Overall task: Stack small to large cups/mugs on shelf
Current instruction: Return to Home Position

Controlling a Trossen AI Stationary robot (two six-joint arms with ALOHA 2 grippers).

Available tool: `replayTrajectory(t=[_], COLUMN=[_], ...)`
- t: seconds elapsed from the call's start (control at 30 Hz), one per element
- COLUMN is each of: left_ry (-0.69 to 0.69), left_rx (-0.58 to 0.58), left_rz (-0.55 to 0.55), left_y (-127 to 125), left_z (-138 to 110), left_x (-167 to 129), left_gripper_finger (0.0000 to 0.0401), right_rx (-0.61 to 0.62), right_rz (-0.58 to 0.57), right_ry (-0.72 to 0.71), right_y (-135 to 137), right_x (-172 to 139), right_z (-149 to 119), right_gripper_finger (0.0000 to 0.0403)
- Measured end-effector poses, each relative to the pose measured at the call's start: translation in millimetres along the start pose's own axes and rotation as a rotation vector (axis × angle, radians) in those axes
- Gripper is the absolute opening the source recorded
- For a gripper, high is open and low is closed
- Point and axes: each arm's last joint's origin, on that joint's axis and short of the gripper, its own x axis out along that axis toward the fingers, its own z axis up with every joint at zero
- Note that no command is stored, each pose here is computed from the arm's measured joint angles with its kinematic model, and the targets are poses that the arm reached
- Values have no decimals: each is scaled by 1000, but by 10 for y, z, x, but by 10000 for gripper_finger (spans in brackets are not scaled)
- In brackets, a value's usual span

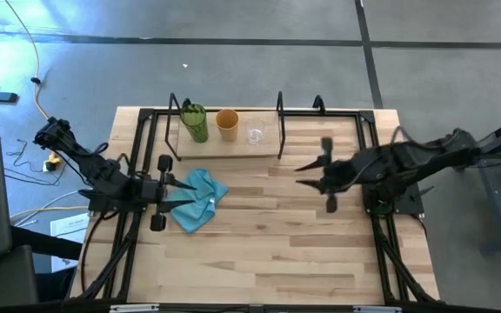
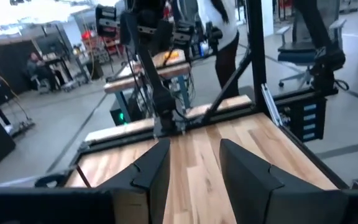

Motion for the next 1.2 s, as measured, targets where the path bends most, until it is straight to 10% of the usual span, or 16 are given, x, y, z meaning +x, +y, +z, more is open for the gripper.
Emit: replayTrajectory(t=[0.4, 1.2], left_ry=[-118, -212], left_rx=[65, 26], left_rz=[30, 26], left_y=[202, 585], left_z=[120, -28], left_x=[-264, -886], left_gripper_finger=[129, 129], right_rx=[74, 43], right_rz=[-109, 186], right_ry=[-183, -250], right_y=[-437, -323], right_x=[-748, -1220], right_z=[-70, -492], right_gripper_finger=[115, 114])
